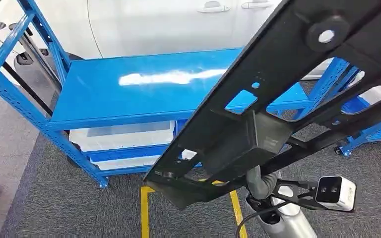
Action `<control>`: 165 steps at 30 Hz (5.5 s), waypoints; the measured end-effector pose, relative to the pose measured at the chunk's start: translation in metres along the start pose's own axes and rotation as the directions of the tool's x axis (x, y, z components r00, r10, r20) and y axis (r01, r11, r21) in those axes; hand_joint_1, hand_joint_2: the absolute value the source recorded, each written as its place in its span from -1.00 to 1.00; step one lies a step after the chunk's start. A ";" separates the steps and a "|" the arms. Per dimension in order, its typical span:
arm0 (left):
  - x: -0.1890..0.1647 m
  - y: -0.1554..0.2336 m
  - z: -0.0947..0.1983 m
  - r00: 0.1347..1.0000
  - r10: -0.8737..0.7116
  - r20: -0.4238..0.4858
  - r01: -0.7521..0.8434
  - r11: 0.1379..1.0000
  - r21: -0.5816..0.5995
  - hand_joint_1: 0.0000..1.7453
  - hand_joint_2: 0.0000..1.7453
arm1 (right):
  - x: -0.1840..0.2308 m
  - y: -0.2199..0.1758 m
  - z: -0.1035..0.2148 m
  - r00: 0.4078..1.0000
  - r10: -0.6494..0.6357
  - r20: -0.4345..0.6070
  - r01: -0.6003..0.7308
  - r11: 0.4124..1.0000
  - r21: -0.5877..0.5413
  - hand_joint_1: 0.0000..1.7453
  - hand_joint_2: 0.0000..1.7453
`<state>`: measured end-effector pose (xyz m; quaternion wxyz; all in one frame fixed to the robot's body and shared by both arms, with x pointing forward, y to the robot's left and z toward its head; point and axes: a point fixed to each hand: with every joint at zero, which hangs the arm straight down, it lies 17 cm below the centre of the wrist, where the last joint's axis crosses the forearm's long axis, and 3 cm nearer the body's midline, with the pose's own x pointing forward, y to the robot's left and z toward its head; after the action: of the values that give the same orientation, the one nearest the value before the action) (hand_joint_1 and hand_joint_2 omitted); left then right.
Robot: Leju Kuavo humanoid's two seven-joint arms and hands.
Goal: Take the parts from the cabinet and place them on the table.
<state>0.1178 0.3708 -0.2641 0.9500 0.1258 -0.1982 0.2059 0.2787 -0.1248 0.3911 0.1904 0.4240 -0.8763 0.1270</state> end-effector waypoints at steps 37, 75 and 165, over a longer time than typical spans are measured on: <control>-0.010 0.022 0.000 1.000 -0.016 -0.016 0.017 0.994 0.105 -1.00 1.00 | -0.004 0.003 0.033 0.990 0.092 -0.103 -0.088 0.995 0.044 1.00 1.00; -0.020 0.035 -0.001 0.995 -0.048 -0.083 0.060 0.987 0.146 -1.00 1.00 | -0.006 0.015 0.031 0.956 0.269 -0.120 -0.262 0.963 0.067 1.00 1.00; -0.014 0.061 -0.005 0.994 -0.033 -0.103 0.053 0.980 0.190 -1.00 1.00 | 0.044 0.044 0.028 0.956 0.290 -0.054 -0.294 0.950 -0.109 1.00 1.00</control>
<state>0.0803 0.4218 -0.2650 0.9463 0.2107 -0.1270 0.2095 0.2128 -0.1397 0.3825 0.2103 0.2755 -0.9314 0.1109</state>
